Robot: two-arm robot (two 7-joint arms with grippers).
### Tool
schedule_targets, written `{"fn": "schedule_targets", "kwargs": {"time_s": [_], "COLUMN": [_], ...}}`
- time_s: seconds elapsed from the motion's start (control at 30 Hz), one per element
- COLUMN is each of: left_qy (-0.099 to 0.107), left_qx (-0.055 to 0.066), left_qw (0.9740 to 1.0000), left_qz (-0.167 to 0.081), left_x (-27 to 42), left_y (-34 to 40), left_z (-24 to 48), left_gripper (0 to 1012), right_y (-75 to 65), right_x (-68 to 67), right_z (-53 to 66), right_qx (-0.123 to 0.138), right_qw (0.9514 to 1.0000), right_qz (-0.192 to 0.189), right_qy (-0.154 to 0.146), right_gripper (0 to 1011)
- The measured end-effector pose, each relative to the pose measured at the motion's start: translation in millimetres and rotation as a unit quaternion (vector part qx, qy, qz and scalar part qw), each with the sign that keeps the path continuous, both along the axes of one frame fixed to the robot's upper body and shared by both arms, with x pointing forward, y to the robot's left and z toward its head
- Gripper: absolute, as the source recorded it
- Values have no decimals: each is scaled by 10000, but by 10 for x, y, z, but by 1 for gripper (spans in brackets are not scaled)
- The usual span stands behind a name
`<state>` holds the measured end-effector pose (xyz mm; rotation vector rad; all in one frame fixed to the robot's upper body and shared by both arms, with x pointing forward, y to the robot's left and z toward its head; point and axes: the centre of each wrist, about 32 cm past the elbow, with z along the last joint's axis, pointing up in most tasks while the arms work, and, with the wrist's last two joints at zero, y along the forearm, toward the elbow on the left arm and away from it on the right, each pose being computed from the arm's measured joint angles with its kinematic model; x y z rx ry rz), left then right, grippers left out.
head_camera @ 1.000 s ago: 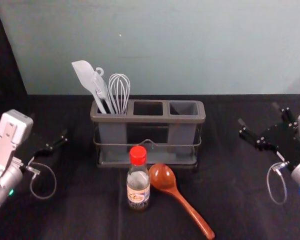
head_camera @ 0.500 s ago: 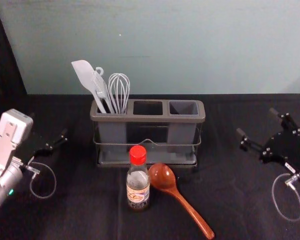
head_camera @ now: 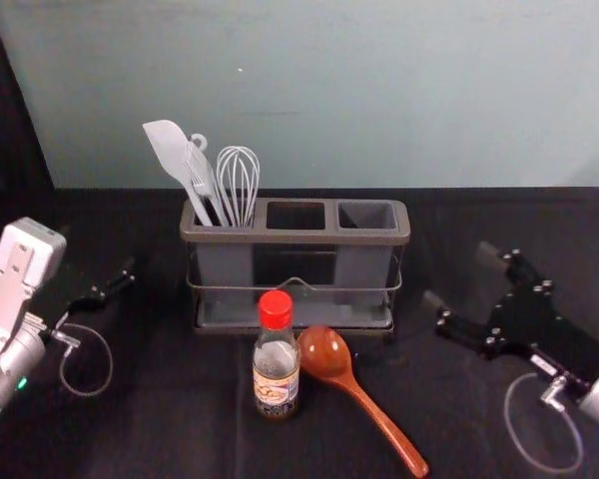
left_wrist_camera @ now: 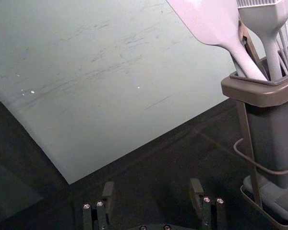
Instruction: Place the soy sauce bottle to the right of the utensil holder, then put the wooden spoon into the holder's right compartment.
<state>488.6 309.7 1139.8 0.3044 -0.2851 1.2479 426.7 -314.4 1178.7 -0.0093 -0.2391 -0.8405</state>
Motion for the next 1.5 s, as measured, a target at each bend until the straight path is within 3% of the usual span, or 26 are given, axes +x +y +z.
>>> {"fn": "schedule_targets", "kwargs": {"time_s": [0.37, 0.67, 1.2, 1.5], "left_qy": [0, 0, 0, 0], "left_qx": [0, 0, 0, 0], "left_qw": [10000, 10000, 10000, 10000], "left_qz": [0, 0, 0, 0], "left_x": [0, 0, 0, 0], "left_y": [0, 0, 0, 0], "left_z": [0, 0, 0, 0], "left_gripper": [1011, 1011, 1012, 1011], "right_y": [269, 451, 789, 869], "right_x": [26, 99, 304, 435], "right_z": [11, -3, 48, 94], "right_qx": [64, 325, -58, -102], "right_qw": [9972, 9877, 9812, 9793], "right_qz": [700, 1333, 1672, 1764], "right_qy": [267, 750, 964, 989], "right_gripper": [1003, 1003, 1003, 1003]}}
